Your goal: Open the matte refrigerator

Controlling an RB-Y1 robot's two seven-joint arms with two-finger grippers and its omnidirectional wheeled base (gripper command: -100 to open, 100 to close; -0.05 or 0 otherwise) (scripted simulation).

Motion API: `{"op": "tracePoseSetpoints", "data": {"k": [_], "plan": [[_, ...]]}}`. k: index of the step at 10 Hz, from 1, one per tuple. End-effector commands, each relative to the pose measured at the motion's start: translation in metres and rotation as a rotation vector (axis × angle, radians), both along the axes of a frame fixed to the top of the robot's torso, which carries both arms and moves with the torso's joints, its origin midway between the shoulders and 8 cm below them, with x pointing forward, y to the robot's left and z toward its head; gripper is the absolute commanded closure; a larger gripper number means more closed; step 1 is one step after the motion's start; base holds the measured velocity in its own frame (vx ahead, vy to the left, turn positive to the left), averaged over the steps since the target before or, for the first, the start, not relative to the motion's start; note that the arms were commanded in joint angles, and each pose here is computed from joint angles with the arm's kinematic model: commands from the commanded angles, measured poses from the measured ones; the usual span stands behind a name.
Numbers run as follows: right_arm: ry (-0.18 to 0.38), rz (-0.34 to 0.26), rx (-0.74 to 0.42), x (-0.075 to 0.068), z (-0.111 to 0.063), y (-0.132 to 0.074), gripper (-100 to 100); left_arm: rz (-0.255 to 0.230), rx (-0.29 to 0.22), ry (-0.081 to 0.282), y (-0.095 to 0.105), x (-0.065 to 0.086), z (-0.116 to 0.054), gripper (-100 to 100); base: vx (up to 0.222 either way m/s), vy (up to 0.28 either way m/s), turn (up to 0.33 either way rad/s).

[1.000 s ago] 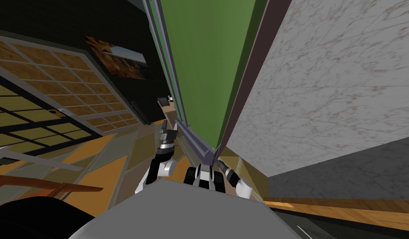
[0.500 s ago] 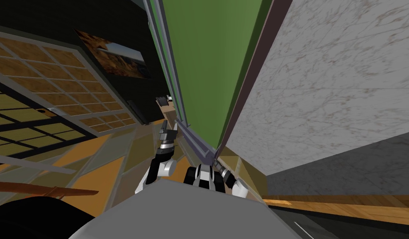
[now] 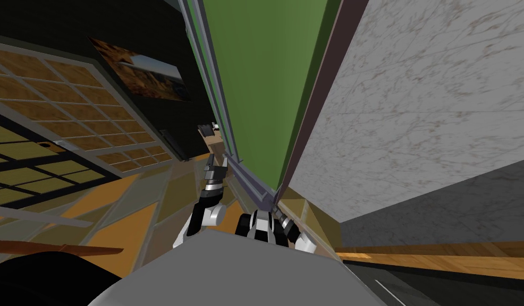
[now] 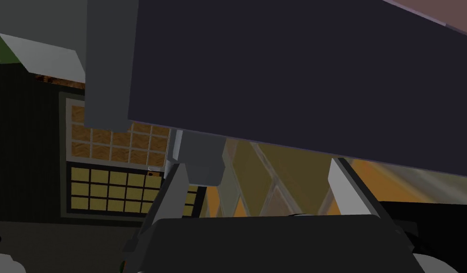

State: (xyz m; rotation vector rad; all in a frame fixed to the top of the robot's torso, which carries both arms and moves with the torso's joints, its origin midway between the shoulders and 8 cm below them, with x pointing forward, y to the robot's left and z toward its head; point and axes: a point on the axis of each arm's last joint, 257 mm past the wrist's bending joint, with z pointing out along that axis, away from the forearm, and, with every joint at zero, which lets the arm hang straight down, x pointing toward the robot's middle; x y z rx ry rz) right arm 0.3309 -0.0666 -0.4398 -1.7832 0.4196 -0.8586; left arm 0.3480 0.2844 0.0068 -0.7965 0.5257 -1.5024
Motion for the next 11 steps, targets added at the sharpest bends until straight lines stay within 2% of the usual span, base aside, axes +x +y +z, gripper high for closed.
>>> {"op": "tracePoseSetpoints", "data": {"k": [1, 4, 5, 11], "plan": [[-0.022, 0.03, 0.052, 0.0014, 0.0126, 0.0263, -100, 0.0, 0.0, 0.0, 0.0, 0.0, 0.0, 0, -0.001, -0.005, 0.015], [-0.022, 0.03, 0.052, 0.0014, 0.0126, 0.0263, -100, 0.0, 0.0, 0.0, 0.0, 0.0, 0.0, 0, 0.001, 0.004, -0.011], [-0.022, 0.027, 0.08, 0.0014, 0.0169, 0.0345, -100, 0.0, 0.0, 0.0, 0.0, 0.0, 0.0, 0, 0.0, 0.0, 0.0], [-0.022, 0.027, 0.08, 0.0014, 0.0169, 0.0345, -100, 0.0, 0.0, 0.0, 0.0, 0.0, 0.0, 0, 0.0, -0.002, 0.005]]}}
